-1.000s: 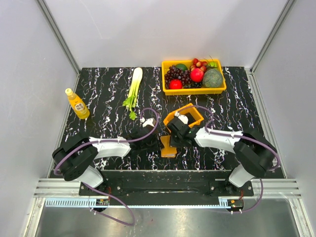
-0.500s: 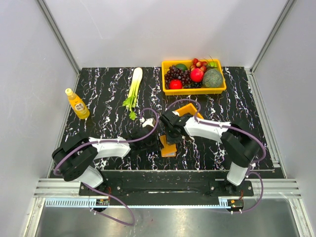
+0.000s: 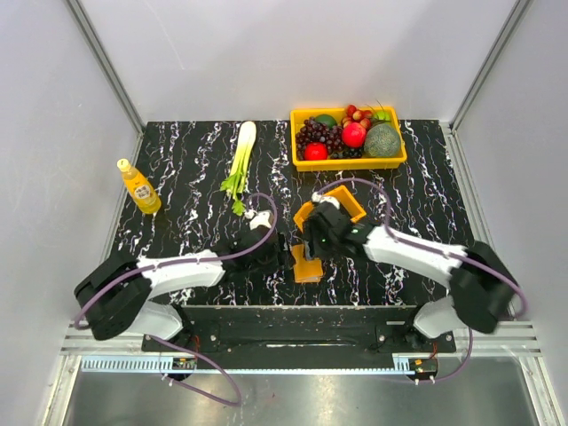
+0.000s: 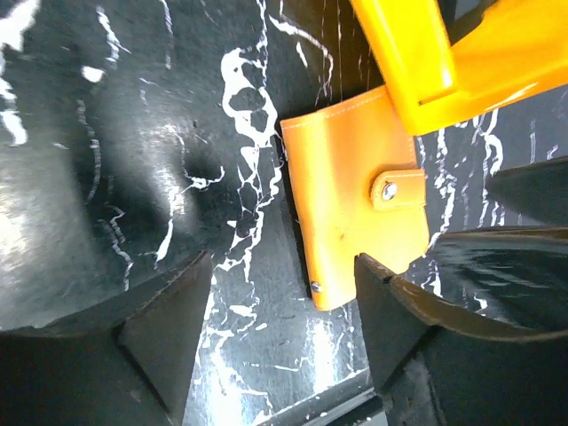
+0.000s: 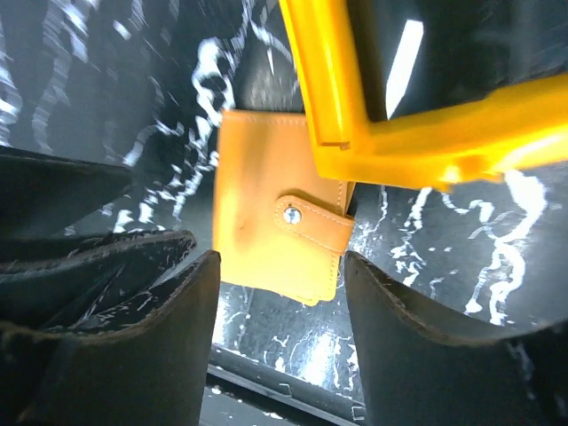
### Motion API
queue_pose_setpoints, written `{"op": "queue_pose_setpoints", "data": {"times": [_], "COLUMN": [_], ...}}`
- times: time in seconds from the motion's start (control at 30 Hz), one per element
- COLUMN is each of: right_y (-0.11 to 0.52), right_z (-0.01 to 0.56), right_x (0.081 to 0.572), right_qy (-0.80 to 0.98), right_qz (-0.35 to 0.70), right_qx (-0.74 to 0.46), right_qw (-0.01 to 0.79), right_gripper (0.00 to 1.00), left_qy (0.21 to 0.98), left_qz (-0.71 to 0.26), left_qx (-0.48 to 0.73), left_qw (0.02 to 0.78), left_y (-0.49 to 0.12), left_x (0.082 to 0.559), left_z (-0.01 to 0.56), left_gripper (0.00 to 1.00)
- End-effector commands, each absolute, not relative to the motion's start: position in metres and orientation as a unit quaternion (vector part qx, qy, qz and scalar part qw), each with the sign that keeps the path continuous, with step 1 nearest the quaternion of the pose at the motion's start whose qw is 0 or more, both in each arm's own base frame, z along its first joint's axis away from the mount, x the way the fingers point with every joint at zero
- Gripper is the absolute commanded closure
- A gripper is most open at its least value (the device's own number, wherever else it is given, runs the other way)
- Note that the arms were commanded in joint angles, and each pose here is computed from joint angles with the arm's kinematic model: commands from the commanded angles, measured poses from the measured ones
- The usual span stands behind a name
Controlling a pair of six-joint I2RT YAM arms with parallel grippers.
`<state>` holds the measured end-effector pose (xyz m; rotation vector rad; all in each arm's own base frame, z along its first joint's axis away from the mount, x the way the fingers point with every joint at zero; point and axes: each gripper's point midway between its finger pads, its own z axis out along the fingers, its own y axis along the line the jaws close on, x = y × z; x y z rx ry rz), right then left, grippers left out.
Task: Put the credit cards into the card holder
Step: Close the card holder at the center of the board, then reset both arms
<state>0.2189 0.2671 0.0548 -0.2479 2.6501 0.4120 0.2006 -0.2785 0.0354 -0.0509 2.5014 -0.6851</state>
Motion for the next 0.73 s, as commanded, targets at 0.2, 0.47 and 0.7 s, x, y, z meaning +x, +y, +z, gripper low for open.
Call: {"op": "queue_pose_setpoints", "data": {"times": [0.2,0.47,0.7], "right_y": [0.163,0.06,0.025], "right_z": [0.161,0.125,0.118], "right_x": [0.259,0.269,0.279], "right_qy": [0.872,0.865,0.853], "right_qz": [0.16,0.122,0.05], "right_qx": [0.1,0.256,0.287], "right_qw": [0.452,0.414,0.434], "right_gripper": [0.14,0.03,0.01], "left_qy": [0.896,0.882,0.88], "left_qz": [-0.179,-0.136,-0.109], "left_qx": [-0.067,-0.103,-0.136], "left_qw": [0.4,0.44,0.442], "left_y": [-0.221,-0.18,-0.156], "left_x": [0.236,0.245,0.245], "left_z": [0.11,0.131,0.124], "left_gripper": [0.01,0.01,0.01]}}
